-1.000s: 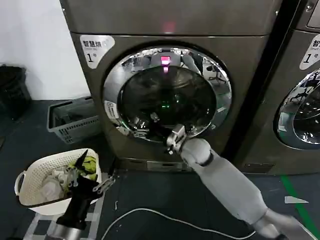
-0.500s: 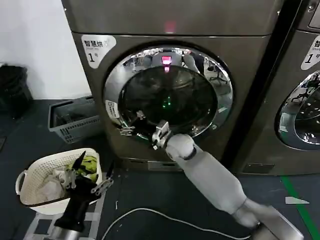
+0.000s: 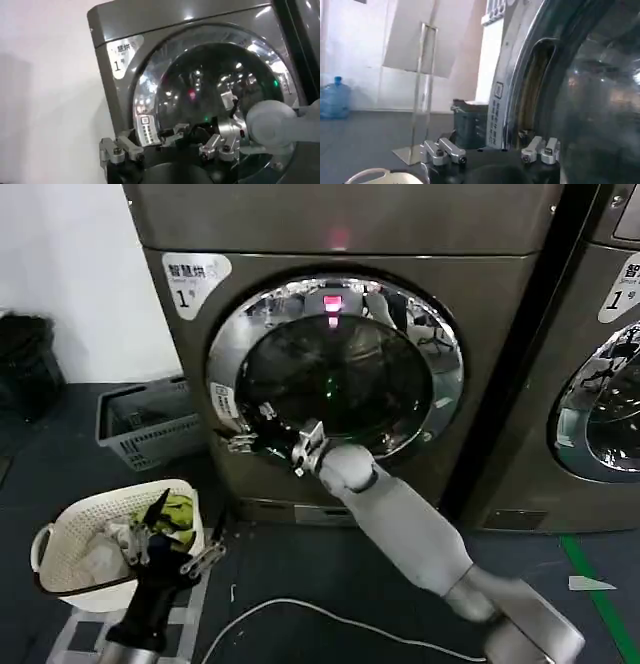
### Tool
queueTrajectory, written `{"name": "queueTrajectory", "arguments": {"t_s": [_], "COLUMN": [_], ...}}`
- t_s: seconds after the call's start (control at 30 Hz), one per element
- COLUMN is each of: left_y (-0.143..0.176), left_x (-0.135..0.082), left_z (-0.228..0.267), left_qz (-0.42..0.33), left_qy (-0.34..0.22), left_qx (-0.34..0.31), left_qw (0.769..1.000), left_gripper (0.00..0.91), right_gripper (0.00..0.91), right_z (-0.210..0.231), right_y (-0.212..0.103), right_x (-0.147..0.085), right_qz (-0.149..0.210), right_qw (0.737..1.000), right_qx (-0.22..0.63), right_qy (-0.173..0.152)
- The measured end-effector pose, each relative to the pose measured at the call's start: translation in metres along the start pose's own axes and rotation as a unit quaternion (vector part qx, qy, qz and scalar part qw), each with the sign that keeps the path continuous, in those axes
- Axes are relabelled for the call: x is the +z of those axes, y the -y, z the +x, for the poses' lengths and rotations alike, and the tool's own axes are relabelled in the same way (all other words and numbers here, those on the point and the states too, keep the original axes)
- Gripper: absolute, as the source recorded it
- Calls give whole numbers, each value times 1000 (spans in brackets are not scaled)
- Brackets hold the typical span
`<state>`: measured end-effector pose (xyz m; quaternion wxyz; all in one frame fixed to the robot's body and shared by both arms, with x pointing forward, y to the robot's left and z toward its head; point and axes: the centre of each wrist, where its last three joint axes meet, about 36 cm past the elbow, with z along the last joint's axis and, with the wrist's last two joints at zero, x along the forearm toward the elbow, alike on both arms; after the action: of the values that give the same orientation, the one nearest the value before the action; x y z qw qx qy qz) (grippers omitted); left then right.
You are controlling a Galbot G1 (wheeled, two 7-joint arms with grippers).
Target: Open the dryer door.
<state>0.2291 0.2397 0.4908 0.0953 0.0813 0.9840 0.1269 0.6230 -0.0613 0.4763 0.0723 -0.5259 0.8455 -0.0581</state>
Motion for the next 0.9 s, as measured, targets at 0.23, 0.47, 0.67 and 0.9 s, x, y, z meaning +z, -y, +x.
{"name": "queueTrajectory", "arguments": {"t_s": [0.23,0.47,0.67,0.9], "left_y": [-4,-14,-19,-34], "left_x": [0,0,-2,-2], "left_z": [0,-1,0,-2], "left_qz": [-5,-12,-18,-12], "left_qy": [1,2,2,2], "left_qx": [-4,-15,-22,-40], "left_qw": [1000,1000,1000,999], "left_gripper": [907,907,907,907], "right_gripper": [907,907,907,907], "right_z": [9,18,28,58], "right_y": [7,9,14,16], "right_x": [-4,-6,-2,-2], "right_qz": [28,59,54,31], "right_qw": [998,990,979,958], "right_qx": [-62,-129,-191,-275], "right_qy": [19,23,48,70]}}
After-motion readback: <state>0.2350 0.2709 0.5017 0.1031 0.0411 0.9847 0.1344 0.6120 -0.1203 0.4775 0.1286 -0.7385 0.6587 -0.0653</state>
